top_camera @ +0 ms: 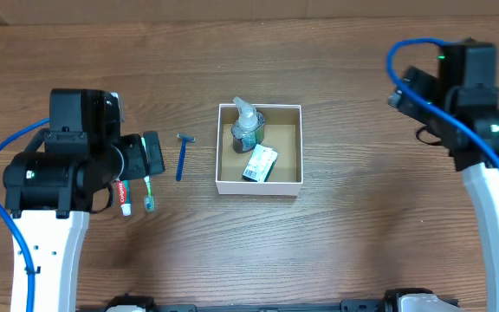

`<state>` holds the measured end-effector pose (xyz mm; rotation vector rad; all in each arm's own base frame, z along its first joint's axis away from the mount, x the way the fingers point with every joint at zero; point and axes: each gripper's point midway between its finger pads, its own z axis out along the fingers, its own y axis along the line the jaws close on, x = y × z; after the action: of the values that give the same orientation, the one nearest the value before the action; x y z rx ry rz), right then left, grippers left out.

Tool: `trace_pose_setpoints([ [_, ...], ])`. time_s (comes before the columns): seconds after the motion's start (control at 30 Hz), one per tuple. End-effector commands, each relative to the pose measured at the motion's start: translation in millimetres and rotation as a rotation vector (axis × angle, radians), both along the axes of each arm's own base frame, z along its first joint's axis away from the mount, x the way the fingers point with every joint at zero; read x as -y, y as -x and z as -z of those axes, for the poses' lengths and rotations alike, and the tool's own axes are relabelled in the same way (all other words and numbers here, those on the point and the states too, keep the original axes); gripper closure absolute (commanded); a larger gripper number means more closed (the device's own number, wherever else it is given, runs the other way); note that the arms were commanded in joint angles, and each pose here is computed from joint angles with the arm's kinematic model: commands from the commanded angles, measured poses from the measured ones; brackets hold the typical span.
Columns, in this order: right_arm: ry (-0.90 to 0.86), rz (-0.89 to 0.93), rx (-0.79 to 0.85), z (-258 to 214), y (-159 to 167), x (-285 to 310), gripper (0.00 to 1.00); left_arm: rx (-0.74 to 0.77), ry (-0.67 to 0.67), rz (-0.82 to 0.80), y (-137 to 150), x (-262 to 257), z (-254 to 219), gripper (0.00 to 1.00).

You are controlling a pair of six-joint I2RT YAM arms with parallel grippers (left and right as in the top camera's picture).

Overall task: Pack container
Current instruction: 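Carry the soap bar into the box and release it, then grasp the blue razor with the left gripper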

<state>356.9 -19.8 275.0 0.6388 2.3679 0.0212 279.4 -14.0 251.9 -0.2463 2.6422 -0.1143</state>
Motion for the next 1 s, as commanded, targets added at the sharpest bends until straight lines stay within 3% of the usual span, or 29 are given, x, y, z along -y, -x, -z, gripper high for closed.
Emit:
trace_pose_setpoints([
  [0.0, -0.016, 0.055, -0.093, 29, 3, 15, 0.19, -0.074, -0.011, 0.018, -24, 0, 24, 0.00],
  [0.3, -0.016, 0.063, -0.211, 63, 1, 18, 0.18, -0.384, -0.010, 0.111, -56, 23, 129, 0.00],
  [0.53, -0.004, 0.046, -0.224, 67, 0, 18, 0.17, -0.559, -0.030, 0.169, -60, 43, 202, 0.00],
  [0.77, -0.003, 0.044, -0.228, 67, 0, 18, 0.17, -0.669, -0.048, 0.170, -52, 44, 243, 0.00],
  [0.97, -0.004, 0.044, -0.231, 67, 1, 18, 0.17, -0.679, -0.051, 0.162, -57, 44, 261, 0.00],
])
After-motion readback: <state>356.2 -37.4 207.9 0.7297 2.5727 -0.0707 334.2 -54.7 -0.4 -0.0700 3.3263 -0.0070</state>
